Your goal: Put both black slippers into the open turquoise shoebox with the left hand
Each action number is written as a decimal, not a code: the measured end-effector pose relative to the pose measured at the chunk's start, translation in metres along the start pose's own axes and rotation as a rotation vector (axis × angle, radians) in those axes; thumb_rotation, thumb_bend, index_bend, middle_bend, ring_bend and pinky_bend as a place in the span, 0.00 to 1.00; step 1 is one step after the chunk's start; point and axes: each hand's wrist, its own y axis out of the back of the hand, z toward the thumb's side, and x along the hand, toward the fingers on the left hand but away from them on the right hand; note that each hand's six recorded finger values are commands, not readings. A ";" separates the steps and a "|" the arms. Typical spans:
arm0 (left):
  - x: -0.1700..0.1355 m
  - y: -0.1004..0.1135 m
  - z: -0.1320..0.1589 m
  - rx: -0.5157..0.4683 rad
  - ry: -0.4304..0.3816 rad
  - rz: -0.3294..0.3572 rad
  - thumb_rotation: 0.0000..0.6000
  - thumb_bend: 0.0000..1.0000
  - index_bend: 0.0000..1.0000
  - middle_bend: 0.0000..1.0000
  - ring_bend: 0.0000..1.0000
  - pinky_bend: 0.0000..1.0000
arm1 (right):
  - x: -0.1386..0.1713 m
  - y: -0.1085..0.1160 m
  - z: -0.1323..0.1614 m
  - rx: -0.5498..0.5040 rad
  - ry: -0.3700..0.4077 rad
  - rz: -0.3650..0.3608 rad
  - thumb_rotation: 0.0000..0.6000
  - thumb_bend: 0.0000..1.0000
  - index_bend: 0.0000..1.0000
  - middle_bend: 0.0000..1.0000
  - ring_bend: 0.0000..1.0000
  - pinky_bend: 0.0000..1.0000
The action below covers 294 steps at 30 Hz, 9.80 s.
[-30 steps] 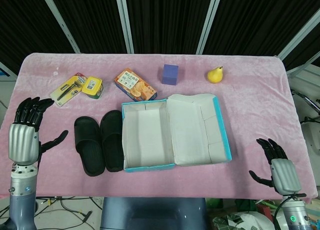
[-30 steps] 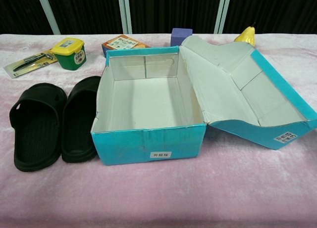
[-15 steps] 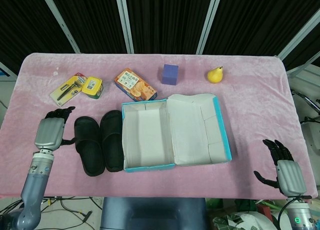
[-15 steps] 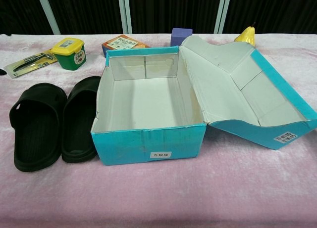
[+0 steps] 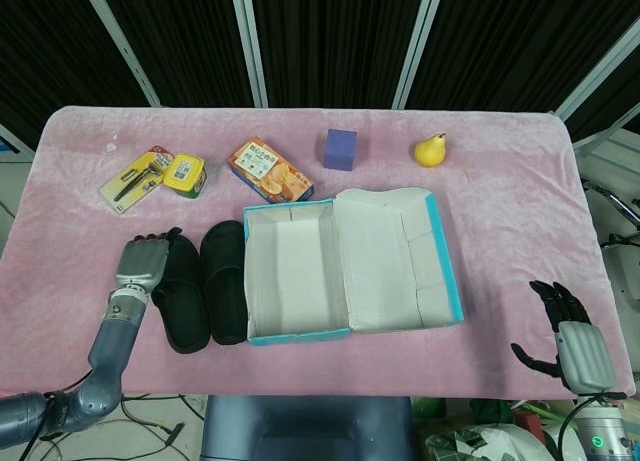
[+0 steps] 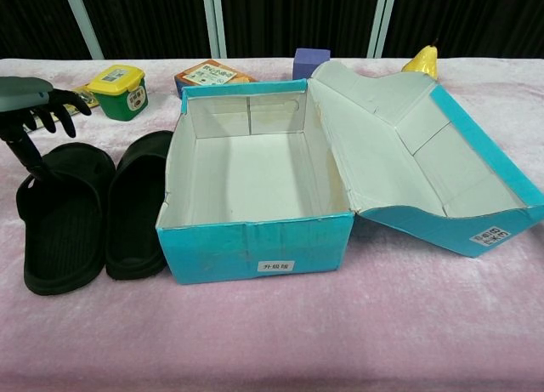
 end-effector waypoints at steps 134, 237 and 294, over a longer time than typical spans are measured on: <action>0.032 0.030 0.206 -0.666 -0.761 0.470 1.00 0.12 0.43 0.54 0.44 0.54 | 0.016 0.012 -0.016 -0.012 -0.050 -0.022 1.00 0.13 0.12 0.10 0.00 0.10; 0.019 0.041 0.218 -0.230 -0.648 0.167 0.00 0.00 0.24 0.26 0.09 0.05 | 0.020 0.011 -0.020 -0.012 -0.070 -0.014 1.00 0.13 0.12 0.10 0.00 0.10; -0.023 0.058 0.187 -0.207 -0.640 0.390 1.00 0.10 0.08 0.20 0.15 0.17 | 0.019 0.010 -0.020 -0.015 -0.067 -0.011 1.00 0.13 0.12 0.10 0.00 0.10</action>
